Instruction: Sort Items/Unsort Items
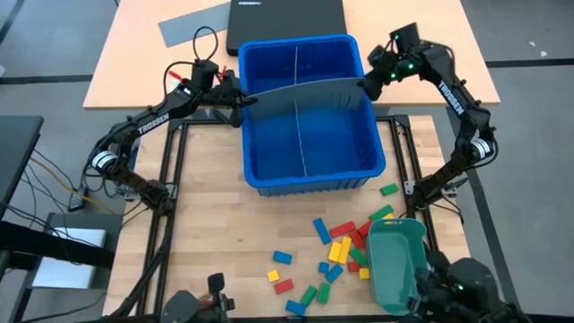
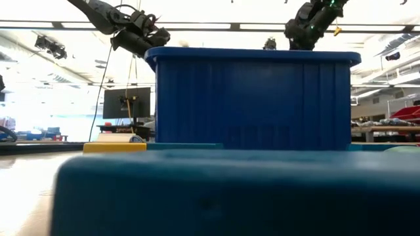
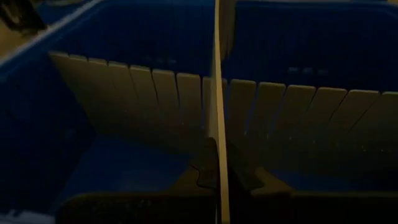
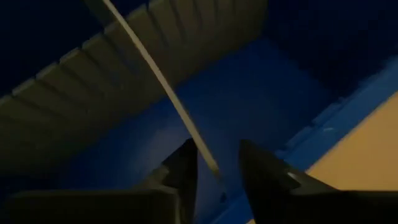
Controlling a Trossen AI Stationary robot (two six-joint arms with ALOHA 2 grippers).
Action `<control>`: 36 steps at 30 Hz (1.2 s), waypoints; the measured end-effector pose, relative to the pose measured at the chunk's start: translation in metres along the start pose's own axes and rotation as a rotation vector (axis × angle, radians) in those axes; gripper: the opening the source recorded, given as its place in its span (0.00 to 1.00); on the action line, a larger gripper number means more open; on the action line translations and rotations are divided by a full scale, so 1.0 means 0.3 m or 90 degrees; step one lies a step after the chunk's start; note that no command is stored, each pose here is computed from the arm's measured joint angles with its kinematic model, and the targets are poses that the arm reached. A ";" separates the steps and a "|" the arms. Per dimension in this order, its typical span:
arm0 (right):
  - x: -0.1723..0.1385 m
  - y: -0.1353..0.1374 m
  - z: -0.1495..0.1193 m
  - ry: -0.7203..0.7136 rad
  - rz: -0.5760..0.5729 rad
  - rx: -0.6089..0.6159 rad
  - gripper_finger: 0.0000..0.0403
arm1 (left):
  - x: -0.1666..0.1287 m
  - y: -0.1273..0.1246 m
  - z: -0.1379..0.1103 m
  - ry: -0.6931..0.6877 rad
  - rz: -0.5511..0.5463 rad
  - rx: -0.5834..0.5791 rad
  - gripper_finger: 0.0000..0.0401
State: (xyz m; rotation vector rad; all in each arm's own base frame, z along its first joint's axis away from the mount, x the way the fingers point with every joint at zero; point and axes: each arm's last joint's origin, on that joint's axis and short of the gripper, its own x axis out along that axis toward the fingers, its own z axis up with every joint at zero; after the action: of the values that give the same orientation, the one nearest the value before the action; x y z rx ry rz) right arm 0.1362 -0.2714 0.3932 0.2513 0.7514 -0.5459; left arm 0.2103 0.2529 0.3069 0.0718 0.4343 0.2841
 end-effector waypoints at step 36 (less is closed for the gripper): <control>0.258 0.115 0.205 -0.071 0.059 -0.008 0.01 | 0.003 0.002 0.006 -0.005 0.012 -0.060 0.07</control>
State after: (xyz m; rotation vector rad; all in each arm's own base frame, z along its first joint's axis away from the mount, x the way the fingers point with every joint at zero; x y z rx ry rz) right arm 0.2374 -0.2966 0.3830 0.2401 0.6318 -0.4634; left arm 0.2116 0.2538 0.3083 -0.0145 0.4120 0.3217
